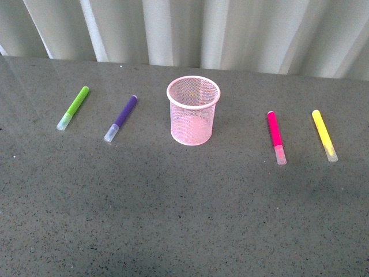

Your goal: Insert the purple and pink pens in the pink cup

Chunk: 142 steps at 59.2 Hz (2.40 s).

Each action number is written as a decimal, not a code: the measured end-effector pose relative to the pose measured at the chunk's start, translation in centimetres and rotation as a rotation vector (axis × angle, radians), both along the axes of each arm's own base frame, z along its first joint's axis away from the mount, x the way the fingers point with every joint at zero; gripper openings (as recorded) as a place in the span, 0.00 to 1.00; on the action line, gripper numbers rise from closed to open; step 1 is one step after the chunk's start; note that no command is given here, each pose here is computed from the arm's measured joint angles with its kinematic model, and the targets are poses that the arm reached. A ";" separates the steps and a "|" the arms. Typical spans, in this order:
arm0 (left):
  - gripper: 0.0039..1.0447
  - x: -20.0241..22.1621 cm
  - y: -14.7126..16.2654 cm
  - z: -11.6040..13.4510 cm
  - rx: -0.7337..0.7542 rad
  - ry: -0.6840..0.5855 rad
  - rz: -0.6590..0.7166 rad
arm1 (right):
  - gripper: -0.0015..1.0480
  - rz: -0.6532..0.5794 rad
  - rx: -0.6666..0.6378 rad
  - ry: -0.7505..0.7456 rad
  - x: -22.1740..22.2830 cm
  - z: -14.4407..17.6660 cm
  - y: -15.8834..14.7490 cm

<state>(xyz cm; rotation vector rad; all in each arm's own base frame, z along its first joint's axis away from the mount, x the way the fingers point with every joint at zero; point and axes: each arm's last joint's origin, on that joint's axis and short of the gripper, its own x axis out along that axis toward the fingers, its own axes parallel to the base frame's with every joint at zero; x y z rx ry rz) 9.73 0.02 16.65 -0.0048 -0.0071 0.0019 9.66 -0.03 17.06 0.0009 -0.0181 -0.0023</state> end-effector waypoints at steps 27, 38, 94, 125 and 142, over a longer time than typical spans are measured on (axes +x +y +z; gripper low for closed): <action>0.94 4.7 0.3 6.3 -0.173 0.136 0.361 | 0.93 0.000 0.000 0.000 0.0 0.0 0.0; 0.94 13.1 -0.5 10.4 -0.134 0.168 0.190 | 0.93 0.000 0.000 0.000 0.0 0.0 0.0; 0.94 34.9 -8.9 -1.7 0.093 1.027 -0.155 | 0.93 0.000 0.000 0.000 0.0 0.0 0.0; 0.94 37.4 -11.7 -6.5 0.167 1.088 -0.231 | 0.93 0.000 0.000 0.000 0.0 0.0 0.0; 0.94 39.0 -12.1 -8.0 0.241 1.088 -0.243 | 0.93 0.000 0.000 0.000 0.0 0.0 0.0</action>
